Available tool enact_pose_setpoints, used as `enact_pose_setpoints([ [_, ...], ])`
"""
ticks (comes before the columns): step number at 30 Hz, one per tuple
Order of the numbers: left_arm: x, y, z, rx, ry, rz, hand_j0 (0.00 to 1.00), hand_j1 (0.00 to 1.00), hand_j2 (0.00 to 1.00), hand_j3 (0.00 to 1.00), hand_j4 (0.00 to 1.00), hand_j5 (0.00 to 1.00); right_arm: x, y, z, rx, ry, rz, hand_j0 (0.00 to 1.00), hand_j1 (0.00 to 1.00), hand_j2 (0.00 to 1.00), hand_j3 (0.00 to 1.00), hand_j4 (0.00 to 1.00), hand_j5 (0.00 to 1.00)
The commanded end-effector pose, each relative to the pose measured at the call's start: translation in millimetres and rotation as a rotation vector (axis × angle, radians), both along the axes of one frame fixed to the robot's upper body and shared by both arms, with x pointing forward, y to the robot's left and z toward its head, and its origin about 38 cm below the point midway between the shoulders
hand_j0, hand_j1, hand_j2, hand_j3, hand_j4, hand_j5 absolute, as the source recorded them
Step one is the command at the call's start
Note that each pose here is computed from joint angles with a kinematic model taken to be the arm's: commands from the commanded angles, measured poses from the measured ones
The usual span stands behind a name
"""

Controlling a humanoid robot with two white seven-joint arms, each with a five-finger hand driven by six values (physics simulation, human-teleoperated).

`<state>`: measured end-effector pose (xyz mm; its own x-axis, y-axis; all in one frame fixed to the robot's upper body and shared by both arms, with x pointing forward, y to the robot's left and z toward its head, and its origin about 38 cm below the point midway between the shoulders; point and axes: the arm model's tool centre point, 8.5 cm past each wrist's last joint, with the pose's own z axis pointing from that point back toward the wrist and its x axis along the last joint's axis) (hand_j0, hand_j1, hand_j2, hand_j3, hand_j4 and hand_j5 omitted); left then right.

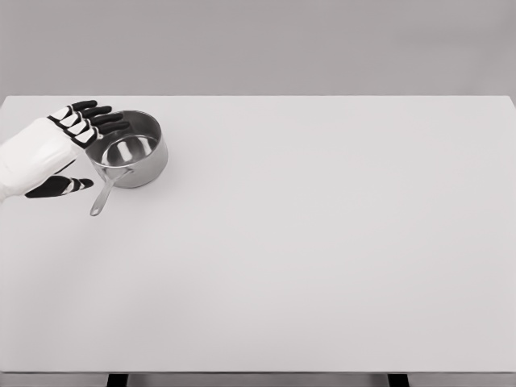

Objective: Rotate pot handle

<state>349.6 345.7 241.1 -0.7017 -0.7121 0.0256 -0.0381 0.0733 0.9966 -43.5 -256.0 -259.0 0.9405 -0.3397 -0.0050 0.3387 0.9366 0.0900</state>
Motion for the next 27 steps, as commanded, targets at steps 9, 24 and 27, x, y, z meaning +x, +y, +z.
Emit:
enact_pose_setpoints([
  [9, 0.2, -6, 0.3, 0.005, -0.004, -0.015, 1.00, 1.00, 1.00, 1.00, 1.00, 1.00, 0.0, 0, 0.0, 0.000, 0.000, 0.000, 1.00, 1.00, 1.00, 1.00, 1.00, 1.00],
  [24, 18.7, -31, 5.6, 0.052, 0.080, -0.155, 1.00, 1.00, 1.00, 1.00, 1.00, 1.00, 0.0, 0, 0.0, 0.000, 0.000, 0.000, 1.00, 1.00, 1.00, 1.00, 1.00, 1.00],
  [27, 20.2, -43, 4.6, 0.032, 0.106, -0.200, 1.00, 1.00, 1.00, 1.00, 1.00, 1.00, 0.0, 0, 0.0, 0.000, 0.000, 0.000, 1.00, 1.00, 1.00, 1.00, 1.00, 1.00],
])
